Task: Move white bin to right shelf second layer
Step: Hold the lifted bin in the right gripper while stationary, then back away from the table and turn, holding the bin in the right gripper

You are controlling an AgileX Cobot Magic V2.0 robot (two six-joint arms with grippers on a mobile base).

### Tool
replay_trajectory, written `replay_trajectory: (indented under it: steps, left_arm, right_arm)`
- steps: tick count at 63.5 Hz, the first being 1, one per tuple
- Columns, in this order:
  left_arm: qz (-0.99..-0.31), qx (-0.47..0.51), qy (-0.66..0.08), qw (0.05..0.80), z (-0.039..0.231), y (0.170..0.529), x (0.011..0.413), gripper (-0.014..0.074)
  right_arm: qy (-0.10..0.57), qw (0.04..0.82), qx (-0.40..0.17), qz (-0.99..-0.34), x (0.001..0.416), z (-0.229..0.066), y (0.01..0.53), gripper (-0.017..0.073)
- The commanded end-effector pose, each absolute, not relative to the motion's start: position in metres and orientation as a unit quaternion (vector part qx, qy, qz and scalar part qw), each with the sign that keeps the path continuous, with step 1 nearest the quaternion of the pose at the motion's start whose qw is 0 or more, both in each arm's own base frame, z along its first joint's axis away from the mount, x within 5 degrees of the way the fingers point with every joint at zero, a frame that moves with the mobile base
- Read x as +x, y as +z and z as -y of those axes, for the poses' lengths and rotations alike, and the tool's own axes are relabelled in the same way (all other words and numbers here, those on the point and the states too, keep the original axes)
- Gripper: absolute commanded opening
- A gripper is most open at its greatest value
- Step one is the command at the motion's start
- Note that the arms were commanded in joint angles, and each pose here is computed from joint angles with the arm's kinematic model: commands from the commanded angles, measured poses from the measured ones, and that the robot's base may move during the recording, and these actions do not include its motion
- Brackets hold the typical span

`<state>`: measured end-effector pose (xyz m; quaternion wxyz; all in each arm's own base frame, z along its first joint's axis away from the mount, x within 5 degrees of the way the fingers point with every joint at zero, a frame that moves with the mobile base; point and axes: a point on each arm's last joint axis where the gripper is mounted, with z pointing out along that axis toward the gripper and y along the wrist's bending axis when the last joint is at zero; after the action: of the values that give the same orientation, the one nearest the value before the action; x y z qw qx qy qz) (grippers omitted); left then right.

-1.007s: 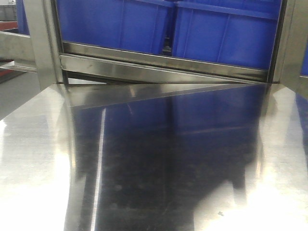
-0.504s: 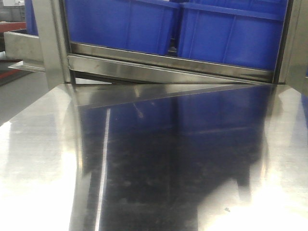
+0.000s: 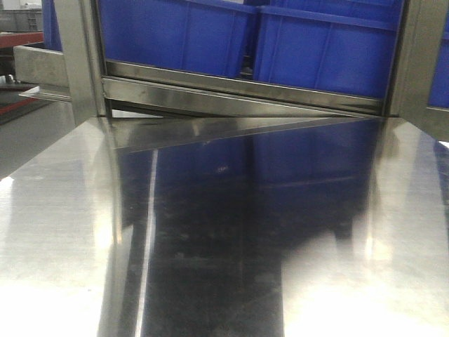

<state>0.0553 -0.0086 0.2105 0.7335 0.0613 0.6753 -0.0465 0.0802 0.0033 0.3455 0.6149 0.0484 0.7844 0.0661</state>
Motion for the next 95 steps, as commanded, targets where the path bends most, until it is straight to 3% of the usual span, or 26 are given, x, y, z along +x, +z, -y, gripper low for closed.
replay_trajectory:
  steps: [1, 95]
  left_arm:
    - [-0.651, 0.052, -0.050, 0.756, 0.0079, 0.2078, 0.0550, 0.0085]
    - [-0.651, 0.052, -0.050, 0.756, 0.0079, 0.2078, 0.0550, 0.0085]
  right_arm:
    - [0.069, 0.665, 0.044, -0.742, 0.0805, -0.0032, 0.3641, 0.0057]
    - [0.069, 0.663, 0.044, -0.744, 0.0822, -0.0033, 0.3635, 0.0057]
